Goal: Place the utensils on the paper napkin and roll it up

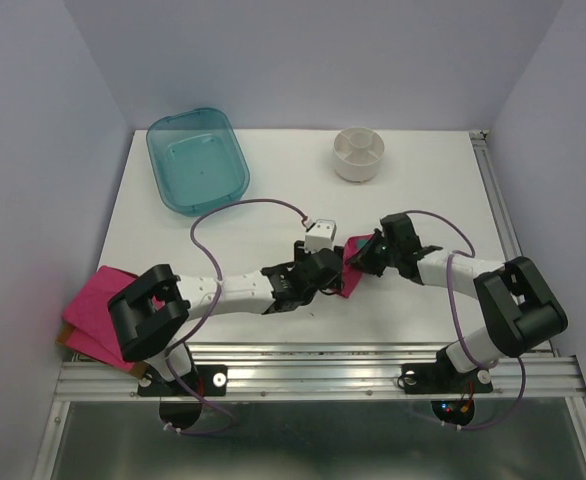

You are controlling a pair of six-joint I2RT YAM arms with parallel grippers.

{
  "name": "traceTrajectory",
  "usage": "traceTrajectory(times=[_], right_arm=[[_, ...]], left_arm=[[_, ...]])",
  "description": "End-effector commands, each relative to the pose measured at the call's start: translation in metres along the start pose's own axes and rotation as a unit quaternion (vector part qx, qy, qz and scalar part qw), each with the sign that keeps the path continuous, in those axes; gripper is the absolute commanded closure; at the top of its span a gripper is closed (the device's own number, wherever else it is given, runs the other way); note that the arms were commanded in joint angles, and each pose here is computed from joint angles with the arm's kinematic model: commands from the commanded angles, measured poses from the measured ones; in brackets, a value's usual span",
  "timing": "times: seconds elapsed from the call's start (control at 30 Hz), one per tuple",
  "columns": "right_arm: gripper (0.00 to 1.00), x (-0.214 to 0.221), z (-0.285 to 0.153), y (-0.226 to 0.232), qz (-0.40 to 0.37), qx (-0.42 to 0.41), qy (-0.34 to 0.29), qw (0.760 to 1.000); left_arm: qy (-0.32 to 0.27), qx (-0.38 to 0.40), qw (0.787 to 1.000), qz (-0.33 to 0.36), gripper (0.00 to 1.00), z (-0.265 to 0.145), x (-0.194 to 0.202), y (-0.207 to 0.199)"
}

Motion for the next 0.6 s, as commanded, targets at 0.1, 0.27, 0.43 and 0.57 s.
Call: traceTrajectory(times=[0.1, 0.27, 0.43, 0.57], right_arm=[[0.99, -0.026, -0.003, 0.024, -0.010, -0.024, -0.041, 0.999], [0.99, -0.027, -0.004, 0.026, -0.011, -0.024, -0.042, 0.999], [0.99, -0.027, -0.005, 0.027, -0.011, -0.024, -0.042, 0.999], [0.99, -0.028, -0.006, 0.028, -0.012, -0.025, -0.044, 0.999]], left_arm=[[-0.008, 0.041, 0.999, 0.008, 0.44, -0.017, -0.006, -0.034], [-0.001, 0.075, 0.997, 0.023, 0.46, -0.010, 0.004, -0.057], [-0.002, 0.081, 0.995, 0.057, 0.46, -0.001, 0.006, -0.063], [0.005, 0.083, 0.995, 0.061, 0.46, 0.007, 0.012, -0.065]])
Point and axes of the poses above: each gripper's point midway between its finger pads, its own z axis out along the fingers, its own y axis along the line the jaws close on, x = y × z, the point moved 4 cm from there along -z, back along the fingers, and after that the axes turned 9 degrees about -z, right-handed, at the moved point
